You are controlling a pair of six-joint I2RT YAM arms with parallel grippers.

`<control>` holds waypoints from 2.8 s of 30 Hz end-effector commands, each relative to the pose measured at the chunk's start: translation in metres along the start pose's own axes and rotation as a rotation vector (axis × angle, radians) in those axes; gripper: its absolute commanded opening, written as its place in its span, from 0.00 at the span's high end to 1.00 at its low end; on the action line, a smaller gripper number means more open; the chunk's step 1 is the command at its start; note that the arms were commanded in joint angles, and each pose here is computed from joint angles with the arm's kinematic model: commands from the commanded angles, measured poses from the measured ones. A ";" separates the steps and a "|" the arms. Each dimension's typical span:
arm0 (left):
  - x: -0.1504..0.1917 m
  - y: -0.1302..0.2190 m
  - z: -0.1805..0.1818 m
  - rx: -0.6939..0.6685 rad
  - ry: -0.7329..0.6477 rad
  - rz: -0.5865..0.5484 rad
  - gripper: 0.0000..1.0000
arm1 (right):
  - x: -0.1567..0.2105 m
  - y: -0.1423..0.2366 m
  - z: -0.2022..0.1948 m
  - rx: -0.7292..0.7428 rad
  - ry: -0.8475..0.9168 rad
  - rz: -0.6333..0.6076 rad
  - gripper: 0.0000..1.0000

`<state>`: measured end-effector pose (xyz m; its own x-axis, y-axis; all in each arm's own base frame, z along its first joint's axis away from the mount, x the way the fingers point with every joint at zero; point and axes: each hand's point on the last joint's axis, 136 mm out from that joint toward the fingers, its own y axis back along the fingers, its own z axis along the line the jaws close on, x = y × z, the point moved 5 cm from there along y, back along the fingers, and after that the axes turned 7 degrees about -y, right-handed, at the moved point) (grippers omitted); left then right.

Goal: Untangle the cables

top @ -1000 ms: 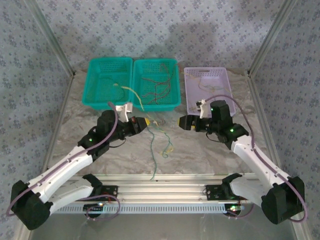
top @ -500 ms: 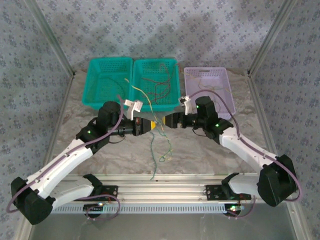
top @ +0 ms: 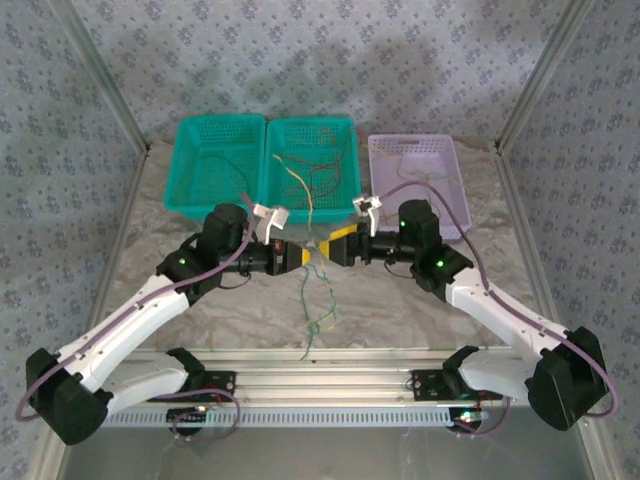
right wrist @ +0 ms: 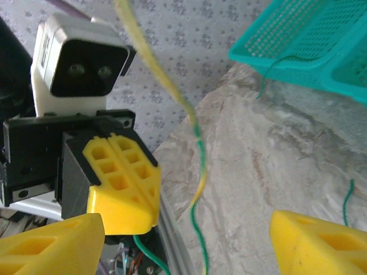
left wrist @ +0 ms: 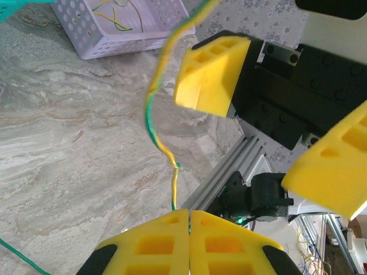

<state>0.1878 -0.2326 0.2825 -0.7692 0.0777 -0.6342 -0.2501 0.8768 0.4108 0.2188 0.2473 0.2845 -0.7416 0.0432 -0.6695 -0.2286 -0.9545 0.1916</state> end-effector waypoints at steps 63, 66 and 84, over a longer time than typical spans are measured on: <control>-0.109 0.121 -0.017 -0.140 -0.108 -0.478 1.00 | -0.064 0.004 -0.029 0.181 -0.184 -0.346 0.18; -0.105 0.113 -0.020 -0.102 -0.108 -0.461 1.00 | -0.068 -0.013 -0.026 0.081 -0.206 -0.371 0.15; -0.083 0.089 -0.023 -0.012 -0.087 -0.421 1.00 | -0.073 -0.025 -0.030 -0.045 -0.193 -0.585 0.11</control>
<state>0.2218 -0.1694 0.3820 -0.5579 -0.2432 -0.7935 -0.5618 0.8144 0.1454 0.3012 0.2659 0.2872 -0.6639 0.5354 -0.5220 -0.5938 -0.8018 -0.0673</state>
